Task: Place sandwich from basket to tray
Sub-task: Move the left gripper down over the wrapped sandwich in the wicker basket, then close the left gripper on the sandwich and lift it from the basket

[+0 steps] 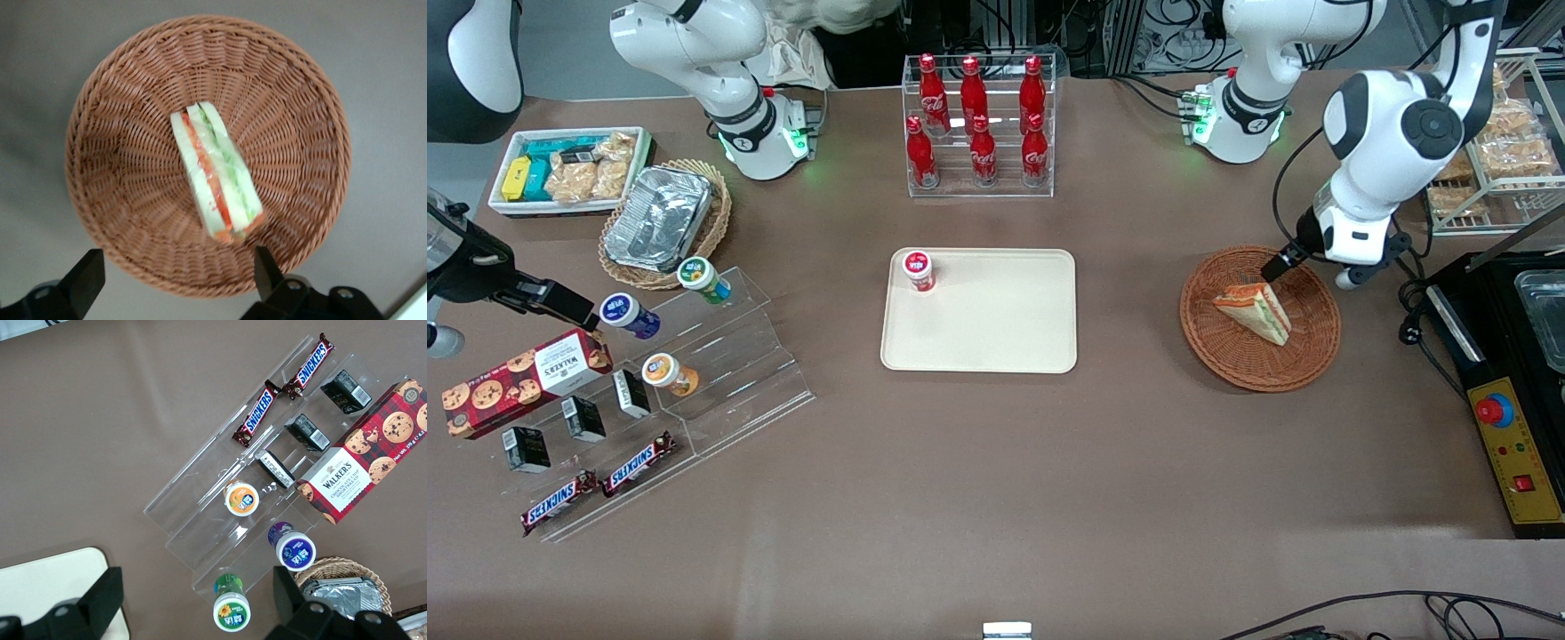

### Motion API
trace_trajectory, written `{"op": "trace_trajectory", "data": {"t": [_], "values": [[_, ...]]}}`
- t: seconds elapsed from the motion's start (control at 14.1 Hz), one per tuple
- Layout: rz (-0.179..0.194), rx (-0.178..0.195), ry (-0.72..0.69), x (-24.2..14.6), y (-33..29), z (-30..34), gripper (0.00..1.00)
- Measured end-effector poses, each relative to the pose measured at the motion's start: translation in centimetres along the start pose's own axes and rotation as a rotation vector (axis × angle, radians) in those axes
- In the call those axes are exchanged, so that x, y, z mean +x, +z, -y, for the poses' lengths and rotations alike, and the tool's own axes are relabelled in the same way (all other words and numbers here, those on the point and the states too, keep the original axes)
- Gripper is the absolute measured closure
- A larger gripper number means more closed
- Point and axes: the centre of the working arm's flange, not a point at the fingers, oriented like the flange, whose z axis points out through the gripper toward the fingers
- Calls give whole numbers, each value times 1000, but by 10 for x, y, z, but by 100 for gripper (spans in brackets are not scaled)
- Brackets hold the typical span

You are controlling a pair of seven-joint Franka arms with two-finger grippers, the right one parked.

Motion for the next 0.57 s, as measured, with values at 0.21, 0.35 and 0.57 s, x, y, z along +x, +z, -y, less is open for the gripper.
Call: {"op": "trace_trajectory", "data": {"t": [0.21,0.35,0.57], "values": [[-16,-9,-71,2,26,-10,0],[-19,-9,-126,4,42,-13,0],[-24,-10,-157,4,61,-18,0]]}}
